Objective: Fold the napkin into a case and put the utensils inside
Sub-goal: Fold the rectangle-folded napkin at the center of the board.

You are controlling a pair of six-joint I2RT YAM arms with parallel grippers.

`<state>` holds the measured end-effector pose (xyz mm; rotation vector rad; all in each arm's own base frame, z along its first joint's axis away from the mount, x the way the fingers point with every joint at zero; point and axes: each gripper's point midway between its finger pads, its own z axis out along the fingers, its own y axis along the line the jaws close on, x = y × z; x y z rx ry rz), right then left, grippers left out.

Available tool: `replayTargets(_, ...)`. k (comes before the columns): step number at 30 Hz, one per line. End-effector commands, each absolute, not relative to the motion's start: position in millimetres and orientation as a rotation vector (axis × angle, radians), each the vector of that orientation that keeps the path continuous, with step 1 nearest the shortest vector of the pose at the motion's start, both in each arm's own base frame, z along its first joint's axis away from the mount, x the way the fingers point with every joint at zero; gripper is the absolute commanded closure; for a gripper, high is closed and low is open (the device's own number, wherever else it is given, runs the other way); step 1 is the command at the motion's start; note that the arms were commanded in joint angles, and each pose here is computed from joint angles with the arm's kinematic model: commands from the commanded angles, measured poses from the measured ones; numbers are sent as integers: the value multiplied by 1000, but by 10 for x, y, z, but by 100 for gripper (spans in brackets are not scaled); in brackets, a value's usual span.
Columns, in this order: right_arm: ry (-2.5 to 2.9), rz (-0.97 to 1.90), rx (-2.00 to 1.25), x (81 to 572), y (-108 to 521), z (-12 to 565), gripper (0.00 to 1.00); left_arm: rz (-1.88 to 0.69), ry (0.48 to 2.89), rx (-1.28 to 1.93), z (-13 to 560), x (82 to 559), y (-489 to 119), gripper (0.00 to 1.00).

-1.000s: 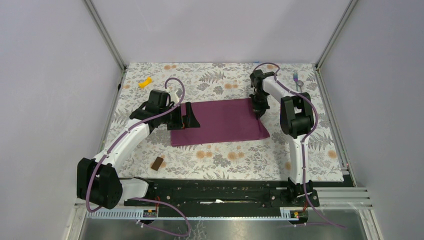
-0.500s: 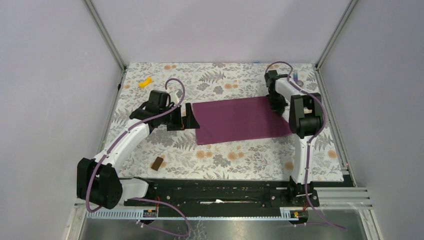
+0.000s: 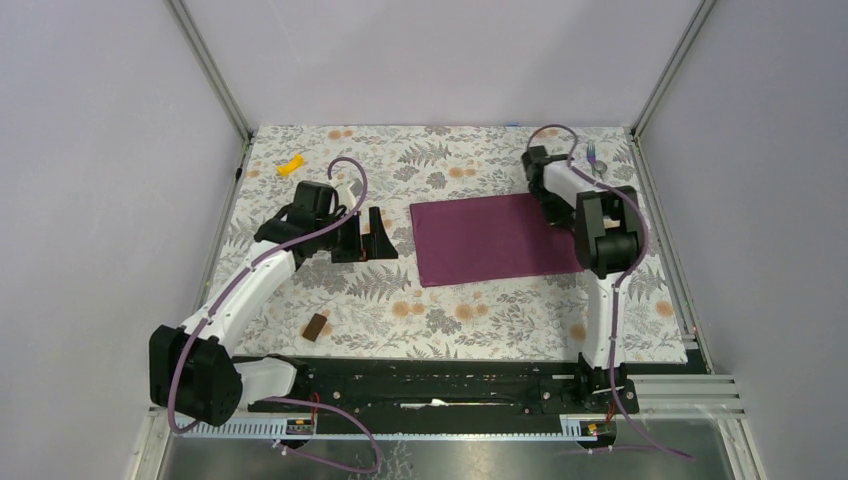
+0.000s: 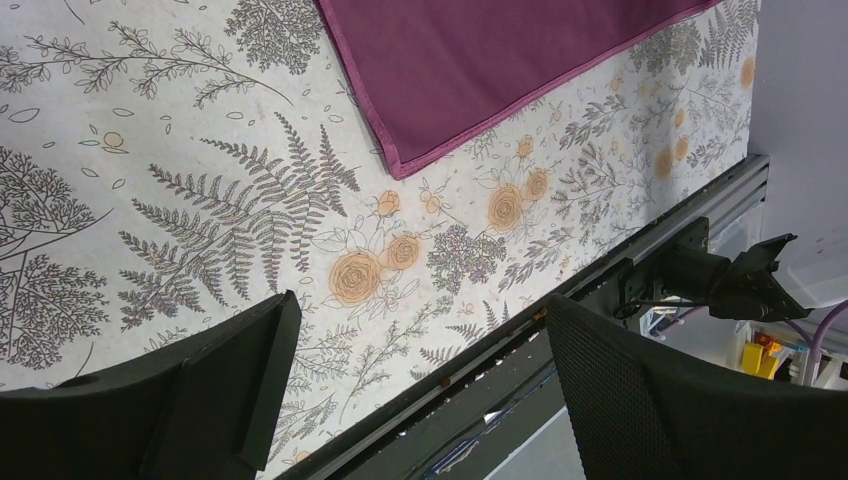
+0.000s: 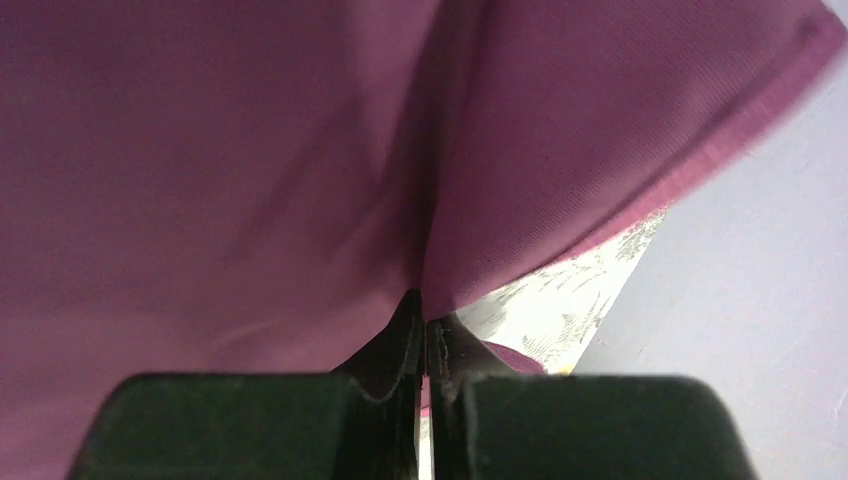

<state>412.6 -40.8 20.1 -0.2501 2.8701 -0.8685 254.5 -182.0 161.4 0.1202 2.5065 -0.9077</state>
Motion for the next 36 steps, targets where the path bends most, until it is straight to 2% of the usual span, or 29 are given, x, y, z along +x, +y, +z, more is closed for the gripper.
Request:
replayTargets(1, 2790, -919, -235, 4005, 66, 574, 100, -902, 2407, 181, 1924, 2581, -1827, 1)
replayTargets(13, 2778, -779, -579, 3640, 1592, 473, 100, -902, 2388, 176, 1983, 2546, -1813, 1)
replayTargets(21, 2772, -509, -723, 3540, 2444, 425, 100, -896, 2377, 166, 2001, 2515, -1792, 1)
replayTargets(30, 2791, -125, -776, 3518, 2981, 452, 100, -883, 2362, 150, 2046, 2501, -1764, 1)
replayTargets(36, 2800, -16, -782, 3548, 3177, 418, 100, -888, 2355, 147, 2071, 2490, -1766, 1)
